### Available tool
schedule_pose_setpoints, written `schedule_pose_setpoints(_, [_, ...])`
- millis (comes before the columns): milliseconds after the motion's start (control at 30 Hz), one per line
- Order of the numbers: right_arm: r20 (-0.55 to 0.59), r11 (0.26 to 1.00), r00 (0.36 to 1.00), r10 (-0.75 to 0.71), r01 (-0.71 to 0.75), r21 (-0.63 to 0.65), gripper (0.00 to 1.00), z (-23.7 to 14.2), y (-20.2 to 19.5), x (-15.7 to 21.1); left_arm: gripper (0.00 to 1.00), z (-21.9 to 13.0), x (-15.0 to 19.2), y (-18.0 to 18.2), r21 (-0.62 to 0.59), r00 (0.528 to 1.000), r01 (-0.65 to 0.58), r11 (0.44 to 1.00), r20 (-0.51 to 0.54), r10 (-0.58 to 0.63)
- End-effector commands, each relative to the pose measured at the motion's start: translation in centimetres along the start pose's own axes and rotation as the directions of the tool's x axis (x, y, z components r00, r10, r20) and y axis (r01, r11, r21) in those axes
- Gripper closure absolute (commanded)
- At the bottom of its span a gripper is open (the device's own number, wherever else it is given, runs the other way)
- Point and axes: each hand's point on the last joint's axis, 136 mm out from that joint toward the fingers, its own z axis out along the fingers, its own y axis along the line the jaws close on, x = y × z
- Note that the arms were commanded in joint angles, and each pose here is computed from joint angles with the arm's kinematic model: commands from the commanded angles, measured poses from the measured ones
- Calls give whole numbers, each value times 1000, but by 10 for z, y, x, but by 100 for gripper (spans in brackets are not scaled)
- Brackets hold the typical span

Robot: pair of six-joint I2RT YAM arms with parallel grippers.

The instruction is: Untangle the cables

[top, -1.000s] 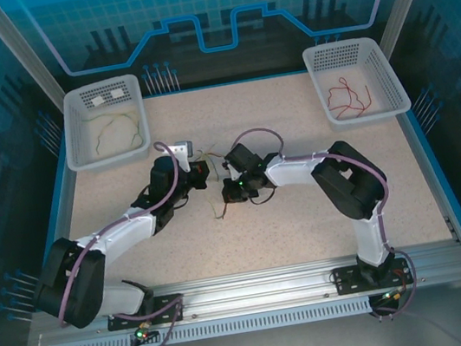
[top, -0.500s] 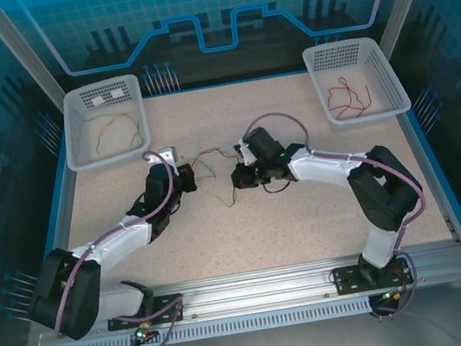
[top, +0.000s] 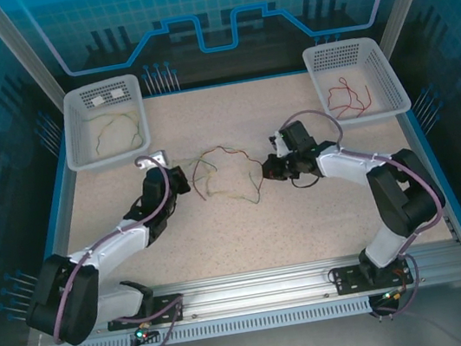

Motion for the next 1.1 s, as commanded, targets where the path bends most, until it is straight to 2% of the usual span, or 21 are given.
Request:
schedule_pose_setpoints(0, [18,999,999,36,-36,6,100,-12,-12,-7,100,-5,-7,20,-75,999,27,997,32,-24])
schedule_pose_setpoints(133, [22,997,998,57,-58,51,100,-21,-34,-11,100,-7,-9,34,-109,998,49,993,40,-45])
schedule_pose_setpoints(300, [25,977,998,58,-62,203,100,-37,-71,-12,100,-13,-17,48,-148,995,76,986,71,-66])
schedule_pose_setpoints(500, [67,970,993,101,-113,215,100,-53,-92,-16,100,-21,-29,65,-181,990,108,978,108,-90])
schedule_pose_setpoints(567, [85,973,987,136,-149,175,100,-58,-95,-15,100,-25,-31,70,-189,988,116,975,118,-95])
schedule_pose_setpoints(667, [102,974,971,217,-222,35,100,-65,-89,-21,100,-30,-33,80,-211,985,136,968,134,-109])
schedule_pose_setpoints(800, [55,940,949,309,-296,-166,100,-70,-72,-28,100,-34,-33,89,-234,984,143,962,142,-112])
schedule_pose_setpoints(900, [56,916,933,357,-337,-219,100,-77,-72,-32,100,-36,-32,94,-247,983,147,958,142,-114])
schedule_pose_setpoints(1000, [71,908,922,380,-357,-217,100,-84,-78,-32,100,-38,-31,97,-253,982,152,955,147,-118])
schedule_pose_setpoints(1067, [78,872,896,437,-401,-281,100,-90,-84,-35,100,-38,-29,100,-256,981,161,953,146,-126])
